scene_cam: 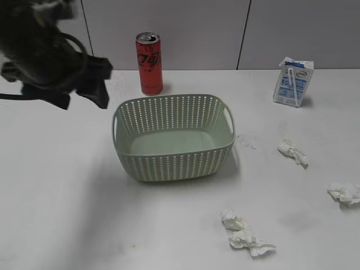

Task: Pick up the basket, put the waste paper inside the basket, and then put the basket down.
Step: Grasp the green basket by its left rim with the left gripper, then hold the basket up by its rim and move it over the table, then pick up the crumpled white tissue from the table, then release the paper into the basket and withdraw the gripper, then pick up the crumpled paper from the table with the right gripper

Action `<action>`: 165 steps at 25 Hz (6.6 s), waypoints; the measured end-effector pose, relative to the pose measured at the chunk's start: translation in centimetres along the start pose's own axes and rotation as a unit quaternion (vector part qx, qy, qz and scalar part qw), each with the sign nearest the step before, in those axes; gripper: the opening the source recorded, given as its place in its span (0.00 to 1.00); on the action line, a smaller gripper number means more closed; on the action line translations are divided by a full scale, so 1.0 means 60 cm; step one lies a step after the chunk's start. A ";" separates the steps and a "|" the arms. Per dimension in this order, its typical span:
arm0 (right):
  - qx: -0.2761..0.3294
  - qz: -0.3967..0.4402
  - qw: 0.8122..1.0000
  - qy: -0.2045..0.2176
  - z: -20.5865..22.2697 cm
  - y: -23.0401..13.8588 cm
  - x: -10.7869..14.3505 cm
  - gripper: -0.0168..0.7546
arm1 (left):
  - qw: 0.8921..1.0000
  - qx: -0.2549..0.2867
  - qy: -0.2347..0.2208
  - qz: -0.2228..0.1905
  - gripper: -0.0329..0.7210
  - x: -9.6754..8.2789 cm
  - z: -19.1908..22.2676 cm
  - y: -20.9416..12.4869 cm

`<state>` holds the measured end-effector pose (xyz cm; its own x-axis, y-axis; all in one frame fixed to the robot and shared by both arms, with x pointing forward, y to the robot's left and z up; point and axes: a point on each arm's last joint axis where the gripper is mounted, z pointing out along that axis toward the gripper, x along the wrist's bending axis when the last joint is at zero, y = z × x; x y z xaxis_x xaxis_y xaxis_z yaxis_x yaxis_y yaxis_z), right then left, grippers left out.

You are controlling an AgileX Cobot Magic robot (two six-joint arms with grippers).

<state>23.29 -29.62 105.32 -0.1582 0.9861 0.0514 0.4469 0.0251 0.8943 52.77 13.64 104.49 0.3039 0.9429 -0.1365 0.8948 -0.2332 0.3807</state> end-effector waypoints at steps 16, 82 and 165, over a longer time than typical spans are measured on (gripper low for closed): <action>0.000 0.000 1.000 0.000 0.000 0.000 0.000 0.79 | 0.989 0.111 0.051 -0.082 0.50 -0.019 0.213 0.041; 0.465 -0.120 0.876 0.049 0.715 0.047 0.026 0.55 | 0.991 0.085 0.020 -0.098 0.04 0.028 0.122 0.004; 0.482 0.031 0.871 -0.091 0.552 -0.019 -0.025 0.07 | 0.992 0.084 0.032 -0.084 0.04 0.032 0.121 0.004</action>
<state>52.17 -25.69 89.53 -0.0051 0.9980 -0.0628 0.9950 0.0114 0.0996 55.94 13.68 97.65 0.1285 0.9838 -0.1253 0.9748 -0.1021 0.1986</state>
